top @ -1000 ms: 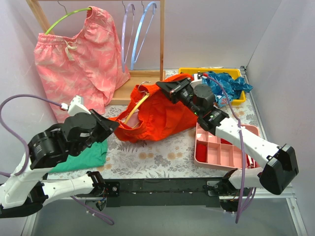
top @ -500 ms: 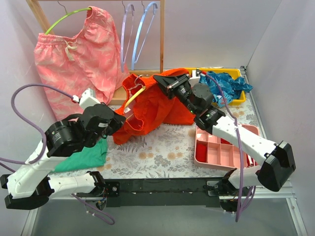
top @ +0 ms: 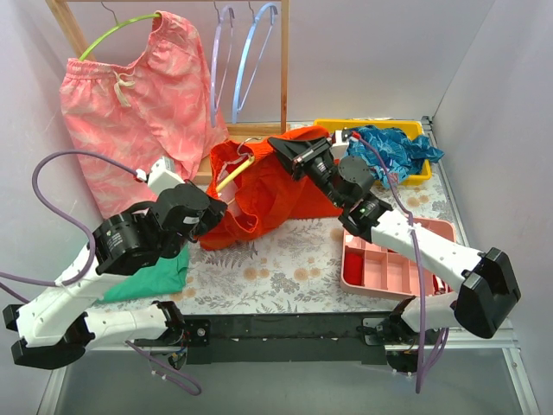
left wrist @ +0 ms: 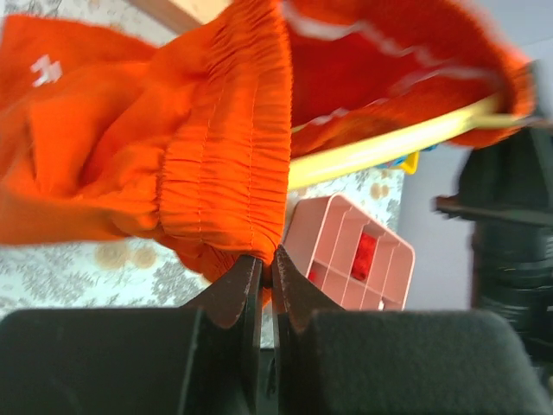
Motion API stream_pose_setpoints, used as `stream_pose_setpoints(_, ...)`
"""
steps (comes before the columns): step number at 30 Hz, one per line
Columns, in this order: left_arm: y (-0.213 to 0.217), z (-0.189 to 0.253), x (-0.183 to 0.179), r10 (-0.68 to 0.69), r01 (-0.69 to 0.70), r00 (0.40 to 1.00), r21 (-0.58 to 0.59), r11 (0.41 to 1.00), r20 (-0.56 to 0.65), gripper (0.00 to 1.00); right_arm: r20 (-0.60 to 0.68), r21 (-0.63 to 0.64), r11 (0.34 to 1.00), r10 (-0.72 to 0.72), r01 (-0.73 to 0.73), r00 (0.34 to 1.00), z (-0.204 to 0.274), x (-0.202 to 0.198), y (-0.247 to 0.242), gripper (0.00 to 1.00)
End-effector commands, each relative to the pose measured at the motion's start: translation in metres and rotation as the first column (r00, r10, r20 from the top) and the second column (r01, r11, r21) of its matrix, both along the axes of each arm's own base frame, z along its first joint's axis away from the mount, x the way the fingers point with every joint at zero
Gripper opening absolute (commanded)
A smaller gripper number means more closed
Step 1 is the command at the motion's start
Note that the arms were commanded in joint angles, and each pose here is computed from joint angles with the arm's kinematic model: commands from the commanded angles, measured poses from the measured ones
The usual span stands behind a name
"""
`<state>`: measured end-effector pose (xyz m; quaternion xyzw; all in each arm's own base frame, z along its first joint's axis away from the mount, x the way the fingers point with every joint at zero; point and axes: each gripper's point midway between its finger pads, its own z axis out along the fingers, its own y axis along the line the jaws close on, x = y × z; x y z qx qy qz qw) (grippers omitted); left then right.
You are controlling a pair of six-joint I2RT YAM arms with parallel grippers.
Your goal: Place the shorts on the hanger
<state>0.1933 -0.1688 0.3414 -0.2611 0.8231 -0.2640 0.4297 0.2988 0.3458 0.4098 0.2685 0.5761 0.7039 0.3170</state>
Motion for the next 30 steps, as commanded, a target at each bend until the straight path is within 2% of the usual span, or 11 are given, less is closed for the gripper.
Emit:
stream_pose_setpoints(1,-0.006,0.033,0.019,0.023,-0.022,0.991,-0.013,1.0,0.128,0.0,0.001,0.165,0.982,0.098,-0.097,0.995,0.01,-0.019,0.003,0.01)
stream_pose_setpoints(3,-0.012,0.018,0.023,-0.001,-0.006,0.993,0.056,0.998,0.117,0.01,-0.055,0.169,0.981,0.101,-0.091,0.993,-0.014,-0.013,-0.003,0.01)
stream_pose_setpoints(6,-0.016,-0.007,0.029,-0.051,0.03,0.993,0.181,0.983,0.108,0.08,-0.113,0.171,0.982,0.1,-0.08,0.989,-0.043,-0.01,-0.016,0.01)
stream_pose_setpoints(7,-0.021,-0.009,0.03,-0.066,0.044,0.991,0.184,0.982,0.113,0.15,-0.125,0.171,0.982,0.099,-0.077,0.987,-0.049,-0.01,-0.019,0.01)
stream_pose_setpoints(9,-0.035,-0.018,0.028,-0.155,0.131,0.982,0.21,0.969,0.106,0.18,-0.147,0.191,0.979,0.099,-0.069,0.984,-0.055,-0.009,-0.026,0.01)
stream_pose_setpoints(10,-0.043,-0.025,0.029,-0.207,0.175,0.972,0.242,0.954,0.114,0.23,-0.167,0.187,0.98,0.101,-0.069,0.981,-0.066,-0.009,-0.028,0.01)
stream_pose_setpoints(16,-0.066,-0.05,0.023,-0.353,0.323,0.934,0.301,0.898,0.051,0.41,-0.198,0.23,0.97,0.123,-0.076,0.972,-0.084,-0.004,-0.035,0.01)
stream_pose_setpoints(21,-0.066,-0.046,0.011,-0.448,0.41,0.893,0.339,0.847,0.039,0.62,-0.211,0.236,0.967,0.15,-0.098,0.966,-0.094,-0.006,-0.035,0.01)
stream_pose_setpoints(24,-0.064,-0.032,-0.001,-0.541,0.486,0.838,0.362,0.795,0.064,0.72,-0.217,0.228,0.969,0.147,-0.097,0.965,-0.096,-0.006,-0.035,0.01)
stream_pose_setpoints(27,-0.055,-0.022,-0.014,-0.615,0.538,0.785,0.409,0.737,0.075,0.75,-0.227,0.219,0.97,0.158,-0.108,0.961,-0.098,-0.007,-0.033,0.01)
stream_pose_setpoints(30,-0.038,-0.014,-0.016,-0.626,0.517,0.774,0.471,0.714,0.099,0.77,-0.232,0.208,0.971,0.163,-0.115,0.959,-0.097,-0.008,-0.031,0.01)
